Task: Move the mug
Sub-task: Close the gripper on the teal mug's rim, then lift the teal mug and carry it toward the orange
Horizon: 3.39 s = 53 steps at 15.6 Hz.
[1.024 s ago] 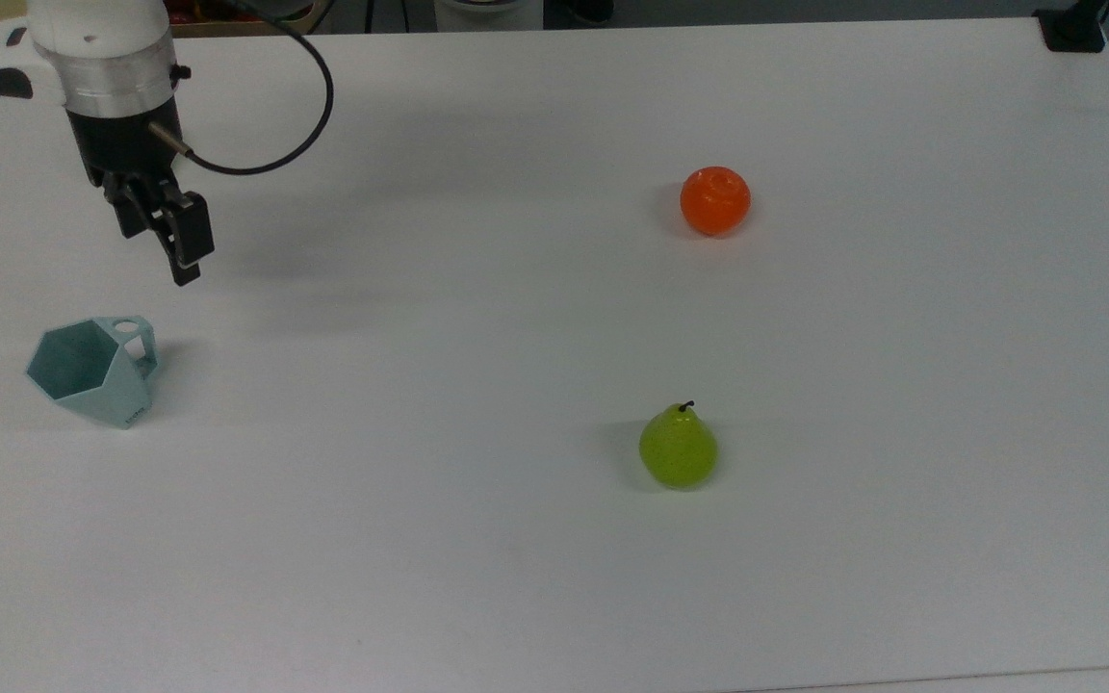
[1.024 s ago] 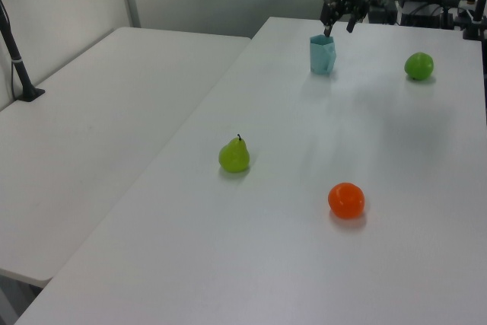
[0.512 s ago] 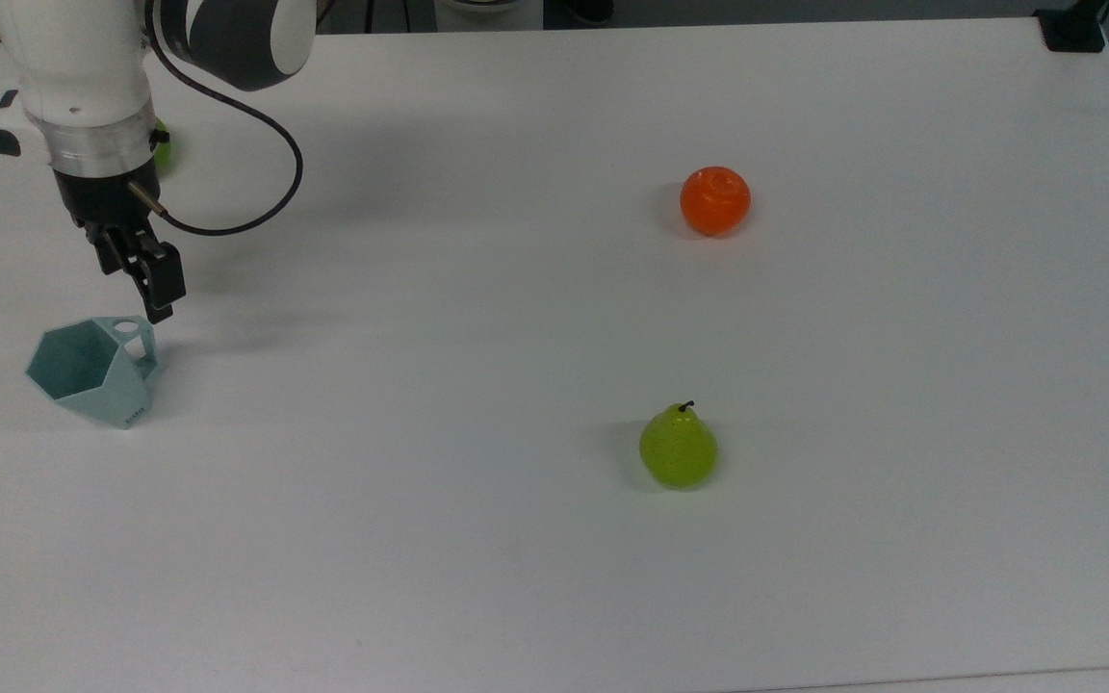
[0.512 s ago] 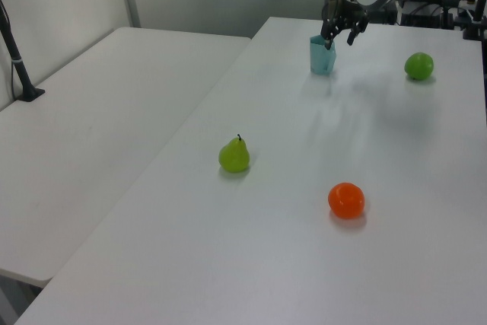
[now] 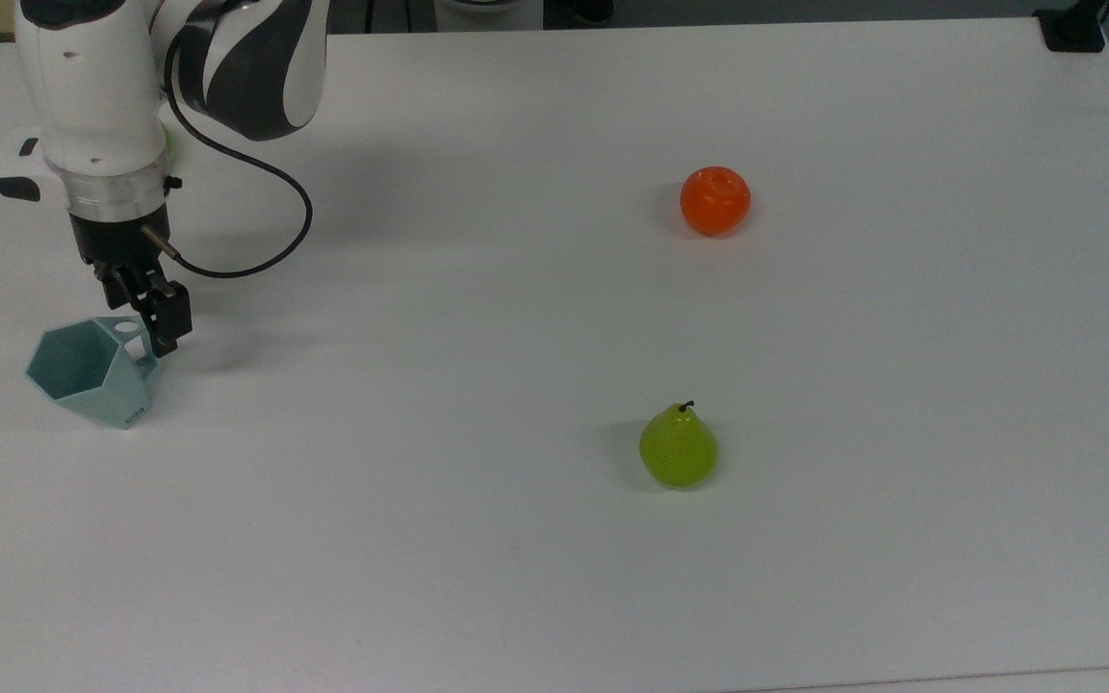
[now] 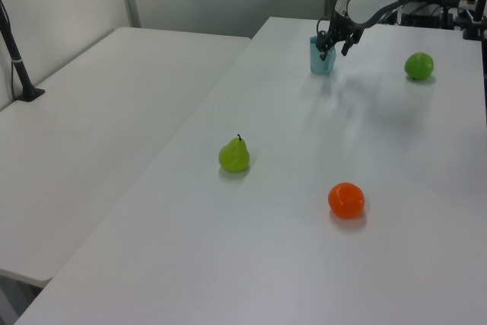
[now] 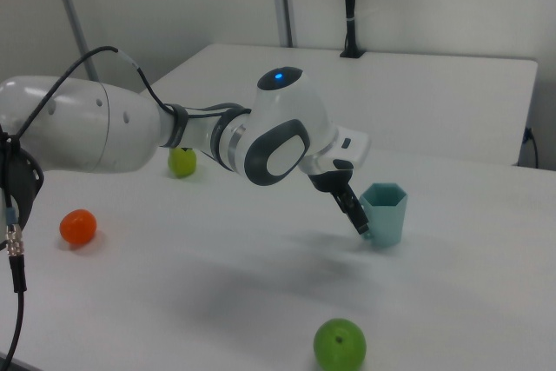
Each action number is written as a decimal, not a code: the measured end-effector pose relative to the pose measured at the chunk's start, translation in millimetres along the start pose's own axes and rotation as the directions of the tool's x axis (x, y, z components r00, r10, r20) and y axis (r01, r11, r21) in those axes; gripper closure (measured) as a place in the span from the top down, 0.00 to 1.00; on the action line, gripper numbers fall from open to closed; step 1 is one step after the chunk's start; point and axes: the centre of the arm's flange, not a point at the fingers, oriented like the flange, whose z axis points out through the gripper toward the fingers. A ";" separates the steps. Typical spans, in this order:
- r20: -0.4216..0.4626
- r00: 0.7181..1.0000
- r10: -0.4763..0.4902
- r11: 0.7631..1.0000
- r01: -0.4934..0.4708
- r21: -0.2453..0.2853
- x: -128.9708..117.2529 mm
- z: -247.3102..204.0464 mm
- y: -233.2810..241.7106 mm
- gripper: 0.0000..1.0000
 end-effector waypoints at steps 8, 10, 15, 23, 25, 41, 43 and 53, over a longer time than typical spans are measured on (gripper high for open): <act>-0.050 0.999 -0.008 1.000 0.008 0.010 -0.8 20.9 -3.2 0.70; -0.048 0.999 -0.009 1.000 0.009 0.007 -2.0 25.2 -3.2 0.66; -0.045 0.999 -0.011 1.000 0.011 0.004 -3.6 30.7 -3.3 0.56; -0.036 0.999 -0.018 1.000 0.017 -0.004 -6.6 39.3 -3.6 0.41; -0.038 0.999 -0.017 1.000 0.017 -0.004 -5.8 39.7 -3.6 0.39; -0.049 0.998 -0.028 1.000 0.027 -0.015 -1.8 38.7 0.1 0.23; -0.050 0.998 -0.030 0.999 0.029 -0.015 -1.5 38.2 -0.3 0.23; -0.118 0.992 -0.041 0.998 0.048 0.050 13.1 -12.5 -27.4 0.23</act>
